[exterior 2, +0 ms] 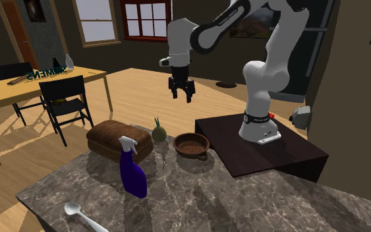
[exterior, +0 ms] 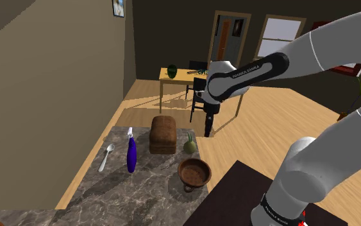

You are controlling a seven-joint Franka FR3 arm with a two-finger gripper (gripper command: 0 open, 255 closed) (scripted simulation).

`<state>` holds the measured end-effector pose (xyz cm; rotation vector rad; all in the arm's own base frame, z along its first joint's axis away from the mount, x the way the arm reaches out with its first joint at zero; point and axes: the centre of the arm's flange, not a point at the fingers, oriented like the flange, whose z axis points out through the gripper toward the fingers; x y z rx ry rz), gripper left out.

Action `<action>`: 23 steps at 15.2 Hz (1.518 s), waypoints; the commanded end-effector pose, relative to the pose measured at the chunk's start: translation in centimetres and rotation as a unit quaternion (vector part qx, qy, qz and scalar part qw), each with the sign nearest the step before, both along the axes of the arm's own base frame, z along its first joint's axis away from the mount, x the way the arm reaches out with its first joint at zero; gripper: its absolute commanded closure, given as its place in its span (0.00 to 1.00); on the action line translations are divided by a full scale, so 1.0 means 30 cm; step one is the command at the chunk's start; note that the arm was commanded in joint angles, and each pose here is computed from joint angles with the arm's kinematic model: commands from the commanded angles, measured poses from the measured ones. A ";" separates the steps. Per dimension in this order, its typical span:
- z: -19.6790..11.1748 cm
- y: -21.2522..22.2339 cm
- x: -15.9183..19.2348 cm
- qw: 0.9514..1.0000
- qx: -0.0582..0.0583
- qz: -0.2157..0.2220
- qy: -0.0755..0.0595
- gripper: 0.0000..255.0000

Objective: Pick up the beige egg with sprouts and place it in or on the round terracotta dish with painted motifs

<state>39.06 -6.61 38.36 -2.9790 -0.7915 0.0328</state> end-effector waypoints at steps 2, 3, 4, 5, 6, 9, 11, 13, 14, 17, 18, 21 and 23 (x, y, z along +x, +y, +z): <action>-0.081 -0.055 0.074 0.999 0.001 0.039 -0.018 0.00; -0.109 -0.069 0.100 0.998 0.002 0.051 -0.023 0.00; -0.136 -0.083 0.127 0.998 0.002 0.064 -0.028 0.00; -0.163 -0.096 0.155 0.997 0.003 0.076 -0.033 0.00; -0.190 -0.109 0.183 0.995 0.004 0.089 -0.039 0.00; -0.269 -0.142 0.272 0.991 0.005 0.126 -0.054 0.00; -0.305 -0.155 0.315 0.988 0.006 0.143 -0.062 0.00; -0.340 -0.152 0.318 0.988 0.006 0.143 -0.062 0.00; -0.357 -0.151 0.319 0.988 0.006 0.143 -0.062 0.00; -0.410 -0.148 0.323 0.988 0.006 0.143 -0.062 0.00; -0.438 -0.146 0.325 0.988 0.006 0.143 -0.062 0.00; -0.438 -0.146 0.325 0.988 0.006 0.143 -0.062 0.00; -0.438 -0.146 0.325 0.988 0.006 0.143 -0.062 0.00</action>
